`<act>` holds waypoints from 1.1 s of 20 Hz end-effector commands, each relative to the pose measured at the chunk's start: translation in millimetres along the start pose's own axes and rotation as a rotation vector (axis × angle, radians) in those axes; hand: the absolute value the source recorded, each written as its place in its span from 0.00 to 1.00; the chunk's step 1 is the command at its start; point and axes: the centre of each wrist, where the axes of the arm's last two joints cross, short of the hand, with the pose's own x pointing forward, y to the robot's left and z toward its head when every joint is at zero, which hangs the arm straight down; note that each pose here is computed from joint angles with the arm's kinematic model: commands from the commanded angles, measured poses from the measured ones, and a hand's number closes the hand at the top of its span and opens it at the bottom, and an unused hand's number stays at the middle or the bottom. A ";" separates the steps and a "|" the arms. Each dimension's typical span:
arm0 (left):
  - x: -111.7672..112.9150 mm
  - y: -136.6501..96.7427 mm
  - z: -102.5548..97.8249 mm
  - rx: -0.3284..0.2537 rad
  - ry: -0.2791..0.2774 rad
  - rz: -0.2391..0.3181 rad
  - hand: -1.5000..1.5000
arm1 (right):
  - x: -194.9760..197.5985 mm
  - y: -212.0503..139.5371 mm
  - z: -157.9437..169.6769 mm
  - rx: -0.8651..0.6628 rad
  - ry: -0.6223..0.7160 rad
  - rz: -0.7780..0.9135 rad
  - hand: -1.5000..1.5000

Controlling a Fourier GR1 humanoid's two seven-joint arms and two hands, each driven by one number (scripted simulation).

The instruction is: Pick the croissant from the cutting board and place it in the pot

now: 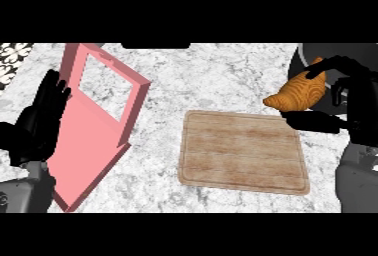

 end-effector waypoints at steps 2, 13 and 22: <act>-2.5 -23.3 -4.8 -0.039 -0.008 0.011 0.50 | -29.5 -12.0 -40.7 -0.036 0.059 -0.039 1.00; 3.7 -15.1 0.2 -0.039 -0.009 0.008 0.50 | -107.7 -4.0 -77.7 -0.129 0.052 0.236 1.00; 14.9 -13.0 -17.9 -0.029 -0.027 0.001 0.50 | -182.5 9.1 -94.6 -0.134 0.140 0.389 1.00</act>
